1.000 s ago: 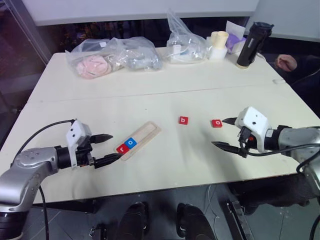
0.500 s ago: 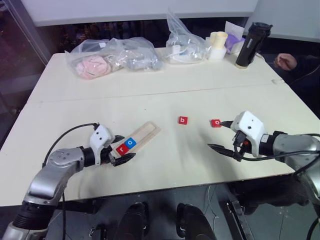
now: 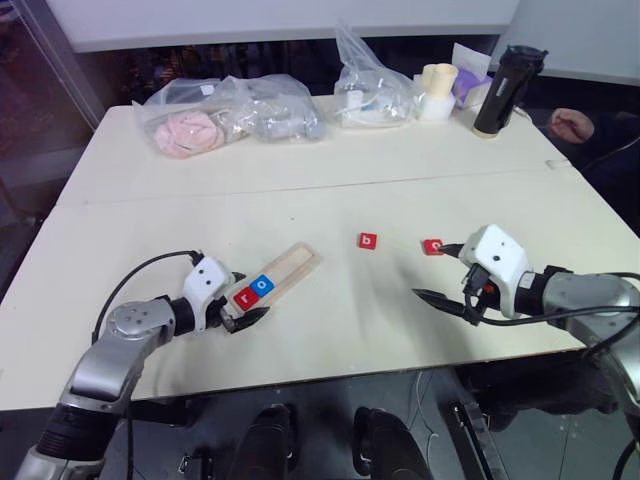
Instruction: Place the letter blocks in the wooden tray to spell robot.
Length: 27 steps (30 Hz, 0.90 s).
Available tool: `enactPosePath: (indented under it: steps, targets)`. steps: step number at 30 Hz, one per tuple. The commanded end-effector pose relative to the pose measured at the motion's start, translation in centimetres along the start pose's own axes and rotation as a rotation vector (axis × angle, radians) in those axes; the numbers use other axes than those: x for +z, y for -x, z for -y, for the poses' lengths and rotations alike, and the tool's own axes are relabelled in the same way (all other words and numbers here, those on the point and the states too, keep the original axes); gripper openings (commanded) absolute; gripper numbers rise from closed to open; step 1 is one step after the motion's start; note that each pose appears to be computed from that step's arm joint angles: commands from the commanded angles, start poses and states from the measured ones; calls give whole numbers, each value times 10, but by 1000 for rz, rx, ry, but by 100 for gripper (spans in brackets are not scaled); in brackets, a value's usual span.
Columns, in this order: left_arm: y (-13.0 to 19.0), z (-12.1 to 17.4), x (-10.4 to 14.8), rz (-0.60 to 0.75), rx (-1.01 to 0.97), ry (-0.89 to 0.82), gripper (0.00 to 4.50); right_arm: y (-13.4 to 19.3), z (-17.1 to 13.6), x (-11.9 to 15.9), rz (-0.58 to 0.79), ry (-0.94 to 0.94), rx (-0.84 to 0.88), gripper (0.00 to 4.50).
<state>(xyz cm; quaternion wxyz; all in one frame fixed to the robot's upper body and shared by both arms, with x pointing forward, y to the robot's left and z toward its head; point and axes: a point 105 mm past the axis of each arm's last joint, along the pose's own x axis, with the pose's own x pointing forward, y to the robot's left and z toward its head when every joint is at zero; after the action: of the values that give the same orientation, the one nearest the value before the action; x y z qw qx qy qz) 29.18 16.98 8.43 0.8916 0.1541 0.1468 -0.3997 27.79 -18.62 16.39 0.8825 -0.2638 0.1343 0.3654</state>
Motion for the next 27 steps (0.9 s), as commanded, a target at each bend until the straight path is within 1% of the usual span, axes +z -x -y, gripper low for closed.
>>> enactPosePath:
  steps: [1,3,7,13,23,26,27]
  targets:
    - [0,3,-2,4,-13,12,450,1,-1,9,36,24,-3,448]
    - [-1,6,-7,-7,-24,30,450,0,-1,9,36,25,-2,448]
    - [-1,4,-26,-55,-8,55,450,-1,0,9,34,30,-6,448]
    - [0,4,-41,-92,-17,88,450,-2,-1,9,34,34,-9,448]
    - [-1,5,-55,-116,-27,106,450,-3,-1,10,36,37,-17,448]
    - [0,8,-59,-123,-33,109,370,-3,-1,10,37,36,-19,450]
    - [0,9,-60,-125,-34,112,332,-3,-1,10,37,36,-20,450]
